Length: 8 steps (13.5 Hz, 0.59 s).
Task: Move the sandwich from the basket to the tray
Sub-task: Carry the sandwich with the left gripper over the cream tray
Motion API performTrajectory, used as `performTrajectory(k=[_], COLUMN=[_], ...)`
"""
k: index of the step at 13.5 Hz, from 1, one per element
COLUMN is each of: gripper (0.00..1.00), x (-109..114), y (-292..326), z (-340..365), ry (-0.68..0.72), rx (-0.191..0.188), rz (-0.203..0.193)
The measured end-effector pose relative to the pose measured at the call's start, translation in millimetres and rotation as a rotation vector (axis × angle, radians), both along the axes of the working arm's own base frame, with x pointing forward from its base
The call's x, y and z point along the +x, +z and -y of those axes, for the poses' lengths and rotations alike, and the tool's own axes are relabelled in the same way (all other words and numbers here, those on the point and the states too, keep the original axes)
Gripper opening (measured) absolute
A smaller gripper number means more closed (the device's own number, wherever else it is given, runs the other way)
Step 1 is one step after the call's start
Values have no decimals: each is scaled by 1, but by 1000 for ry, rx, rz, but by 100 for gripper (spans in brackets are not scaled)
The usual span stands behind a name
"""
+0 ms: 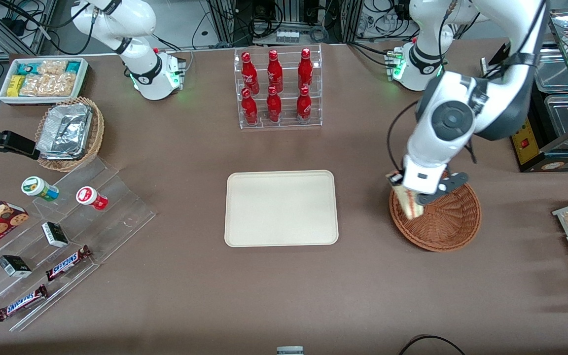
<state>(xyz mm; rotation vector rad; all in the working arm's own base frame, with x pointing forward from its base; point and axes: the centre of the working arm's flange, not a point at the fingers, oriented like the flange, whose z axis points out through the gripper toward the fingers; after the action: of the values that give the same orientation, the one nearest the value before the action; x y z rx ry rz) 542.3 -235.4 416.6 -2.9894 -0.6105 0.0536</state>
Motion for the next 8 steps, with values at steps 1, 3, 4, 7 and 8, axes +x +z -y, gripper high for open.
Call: performTrajectory(k=[1, 3, 4, 7, 8], gripper=[15, 15, 15, 15, 15], x=[-3, -7, -7, -5, -5], y=[6, 13, 12, -2, -10], z=[19, 57, 75, 123, 136], ry=[-40, -104, -131, -200, -218], rx=[-15, -53, -73, -122, -134], rz=[9, 17, 14, -13, -25])
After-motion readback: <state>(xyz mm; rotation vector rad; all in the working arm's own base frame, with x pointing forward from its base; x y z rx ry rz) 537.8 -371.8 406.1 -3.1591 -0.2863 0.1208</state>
